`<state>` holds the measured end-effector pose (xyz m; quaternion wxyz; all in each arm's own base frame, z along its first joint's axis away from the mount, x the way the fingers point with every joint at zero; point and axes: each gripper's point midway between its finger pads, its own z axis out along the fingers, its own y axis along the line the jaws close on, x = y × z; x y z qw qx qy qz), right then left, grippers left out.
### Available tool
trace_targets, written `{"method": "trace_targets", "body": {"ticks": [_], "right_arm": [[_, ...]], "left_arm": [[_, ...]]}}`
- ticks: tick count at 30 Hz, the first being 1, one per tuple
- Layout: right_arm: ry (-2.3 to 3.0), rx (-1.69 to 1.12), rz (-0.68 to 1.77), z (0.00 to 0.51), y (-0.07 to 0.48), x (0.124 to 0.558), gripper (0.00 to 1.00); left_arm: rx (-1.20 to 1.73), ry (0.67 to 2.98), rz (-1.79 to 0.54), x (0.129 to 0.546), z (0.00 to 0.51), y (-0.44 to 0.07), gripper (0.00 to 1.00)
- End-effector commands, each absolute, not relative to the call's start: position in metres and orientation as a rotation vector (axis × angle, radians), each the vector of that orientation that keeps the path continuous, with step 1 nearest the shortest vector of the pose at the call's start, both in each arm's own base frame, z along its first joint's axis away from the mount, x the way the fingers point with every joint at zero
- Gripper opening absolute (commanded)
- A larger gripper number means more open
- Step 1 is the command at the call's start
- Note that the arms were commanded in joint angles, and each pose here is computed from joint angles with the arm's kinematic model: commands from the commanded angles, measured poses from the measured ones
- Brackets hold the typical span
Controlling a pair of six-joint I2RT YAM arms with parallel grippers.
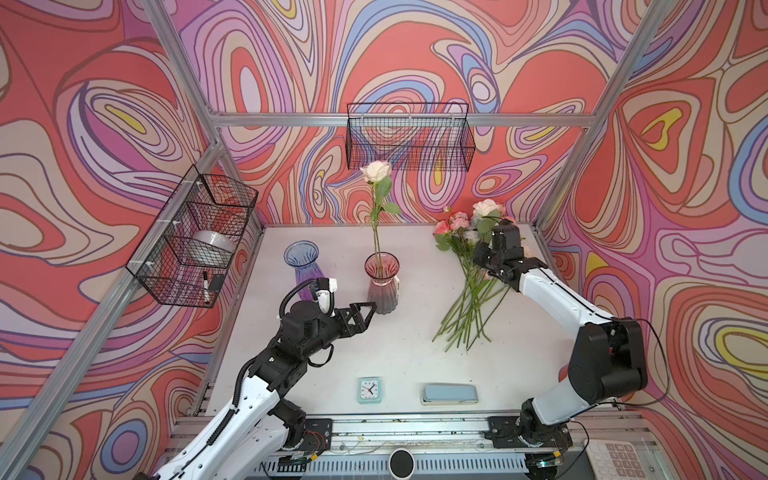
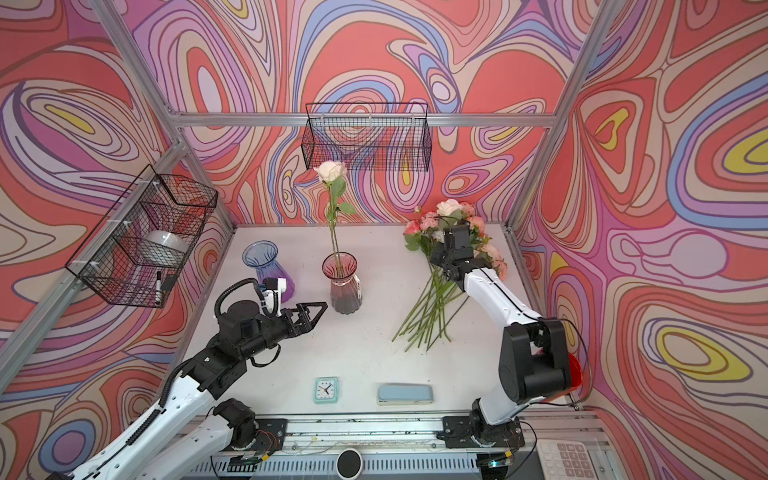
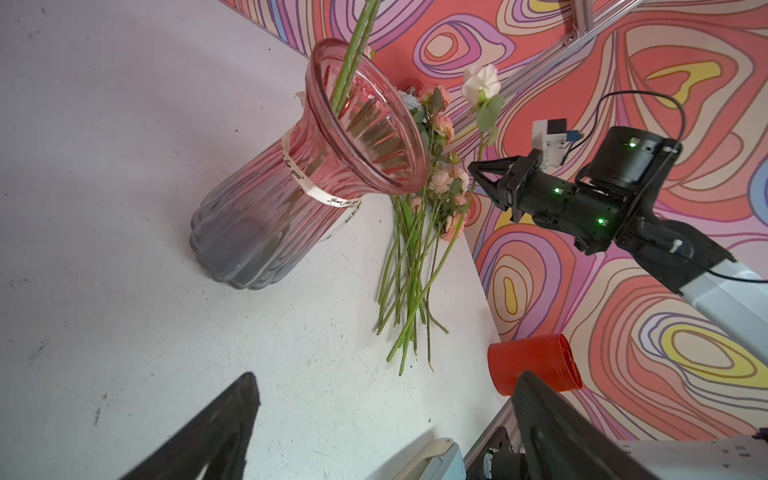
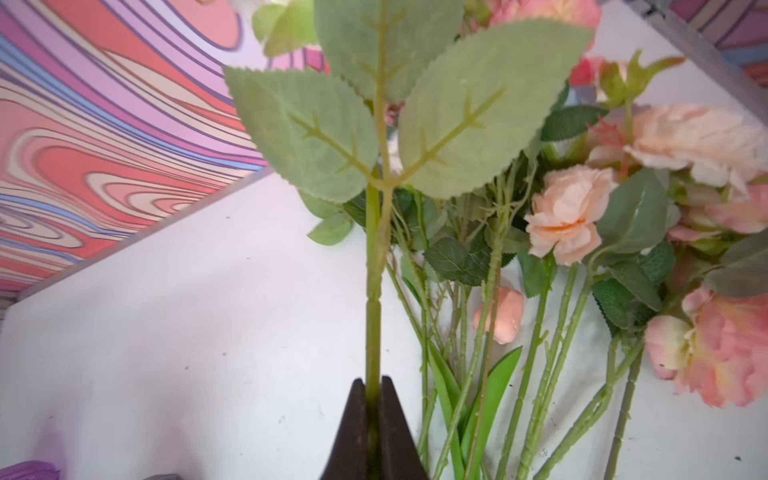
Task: Arrange the flowers into the vase
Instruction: 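Pull the pale pink rose up out of the bouquet with the right gripper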
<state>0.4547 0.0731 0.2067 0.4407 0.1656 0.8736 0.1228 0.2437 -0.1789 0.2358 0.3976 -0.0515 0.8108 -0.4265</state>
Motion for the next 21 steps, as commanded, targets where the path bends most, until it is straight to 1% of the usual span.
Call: {"method": "trace_targets", "body": {"ticks": [1,8,13,17,21], "right_arm": [[2.069,0.291,0.369,0.248,0.093,0.440,0.00],[1.875,0.032,0.489,0.348,0.157,0.393,0.00],[1.694,-0.116,0.589,0.434,0.209,0.366,0.00],[1.541,-0.217,0.598,0.493,0.253,0.355,0.00],[1.405,-0.255,0.552,0.532,0.287,0.358,0.00]], "left_arm": [[-0.071,2.011,-1.064,0.237,0.261,-0.176,0.97],[-0.074,1.978,-1.057,0.232,0.277,-0.171,0.98],[-0.073,1.981,-1.060,0.232,0.281,-0.171,0.98],[-0.074,1.983,-1.056,0.231,0.283,-0.170,0.98],[-0.076,1.973,-1.053,0.230,0.287,-0.169,0.98]]}}
